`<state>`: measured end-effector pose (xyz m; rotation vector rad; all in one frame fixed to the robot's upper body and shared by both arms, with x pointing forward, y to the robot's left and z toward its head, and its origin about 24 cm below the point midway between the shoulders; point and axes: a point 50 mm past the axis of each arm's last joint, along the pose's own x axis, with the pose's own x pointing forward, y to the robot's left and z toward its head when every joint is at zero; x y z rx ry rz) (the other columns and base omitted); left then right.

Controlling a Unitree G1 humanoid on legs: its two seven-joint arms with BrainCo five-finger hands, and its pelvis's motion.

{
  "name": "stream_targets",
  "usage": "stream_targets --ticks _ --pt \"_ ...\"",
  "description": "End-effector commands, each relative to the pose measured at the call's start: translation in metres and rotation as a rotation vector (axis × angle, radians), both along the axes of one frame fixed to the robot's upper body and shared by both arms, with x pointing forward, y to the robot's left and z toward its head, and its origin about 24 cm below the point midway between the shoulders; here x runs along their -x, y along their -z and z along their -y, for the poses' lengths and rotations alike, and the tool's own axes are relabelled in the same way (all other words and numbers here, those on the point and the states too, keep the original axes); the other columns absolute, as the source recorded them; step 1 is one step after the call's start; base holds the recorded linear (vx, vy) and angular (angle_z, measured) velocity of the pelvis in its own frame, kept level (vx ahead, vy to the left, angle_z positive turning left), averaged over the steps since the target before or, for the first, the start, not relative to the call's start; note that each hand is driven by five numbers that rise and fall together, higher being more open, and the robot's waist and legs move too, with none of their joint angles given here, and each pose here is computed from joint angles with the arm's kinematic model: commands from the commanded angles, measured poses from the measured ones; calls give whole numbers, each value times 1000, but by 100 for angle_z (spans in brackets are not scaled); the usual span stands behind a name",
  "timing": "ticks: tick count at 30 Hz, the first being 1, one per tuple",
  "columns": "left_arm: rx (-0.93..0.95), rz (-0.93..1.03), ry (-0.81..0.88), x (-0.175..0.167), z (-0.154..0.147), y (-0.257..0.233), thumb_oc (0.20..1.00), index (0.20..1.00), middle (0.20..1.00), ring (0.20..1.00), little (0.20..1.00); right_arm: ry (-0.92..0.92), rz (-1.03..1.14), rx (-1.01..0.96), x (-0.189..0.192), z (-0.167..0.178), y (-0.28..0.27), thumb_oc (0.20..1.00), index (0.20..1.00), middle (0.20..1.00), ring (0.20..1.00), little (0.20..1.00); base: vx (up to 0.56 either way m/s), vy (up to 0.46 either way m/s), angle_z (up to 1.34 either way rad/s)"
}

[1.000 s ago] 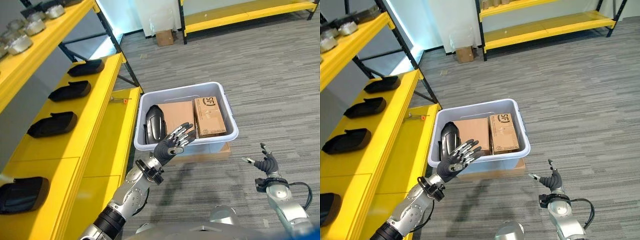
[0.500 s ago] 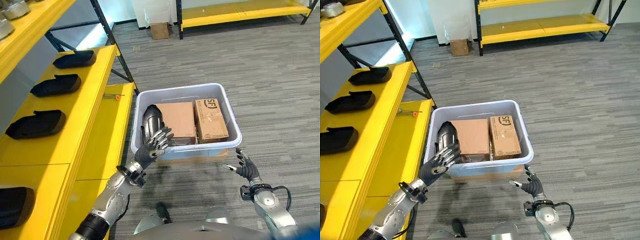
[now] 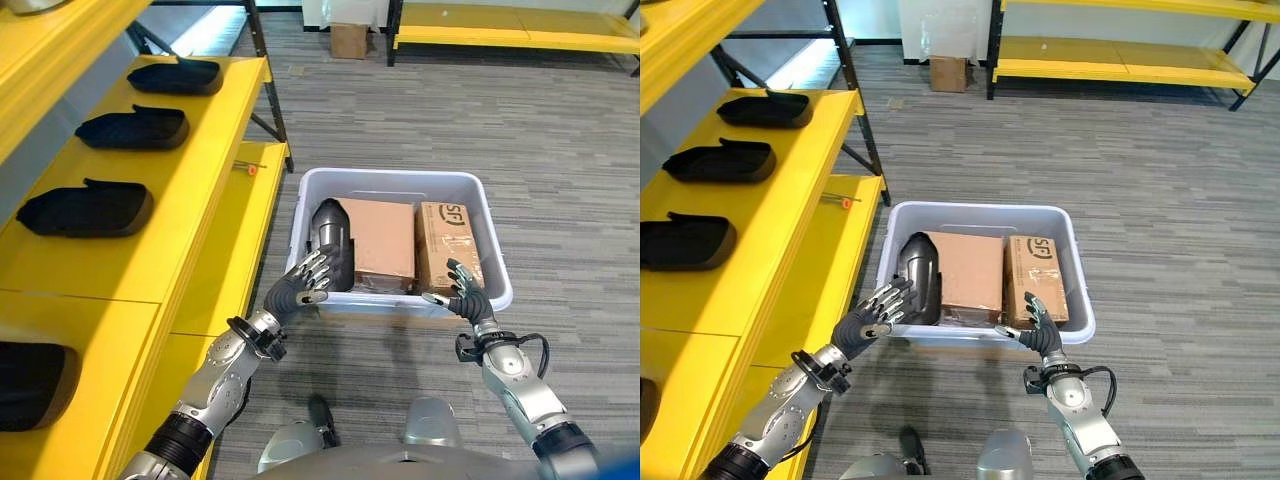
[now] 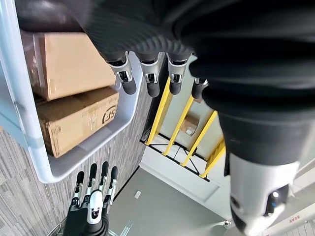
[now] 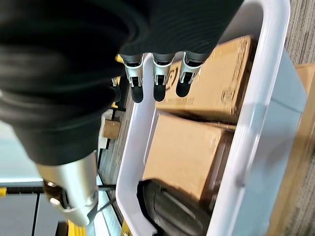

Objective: Move parts from the plastic box to the shelf.

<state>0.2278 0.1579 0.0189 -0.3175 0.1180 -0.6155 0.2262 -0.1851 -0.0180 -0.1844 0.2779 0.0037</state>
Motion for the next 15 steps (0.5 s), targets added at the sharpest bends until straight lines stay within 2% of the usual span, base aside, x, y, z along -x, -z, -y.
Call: stream_targets --ticks 1,5,7,13,15 --pt "11 18 -21 5 4 -4 1000 1000 1000 1000 1000 -20 90 -11 1 0 -13 1000 1000 1000 1000 1000 58 -74 -9" --pt "-108 -76 -141 3 -7 6 1000 1000 1000 1000 1000 28 76 39 1 8 -13 1000 1000 1000 1000 1000 101 -277 -4" --pt "-185 -74 -154 5 -11 11 1000 1000 1000 1000 1000 69 32 -8 2 10 -7 1000 1000 1000 1000 1000 78 -405 -6" --pt "-209 -91 -135 14 -4 17 1000 1000 1000 1000 1000 94 3 60 2 13 0 1000 1000 1000 1000 1000 77 -259 4" --pt "-242 -106 -211 14 -6 19 1000 1000 1000 1000 1000 111 -33 22 3 18 6 1000 1000 1000 1000 1000 133 -260 -29"
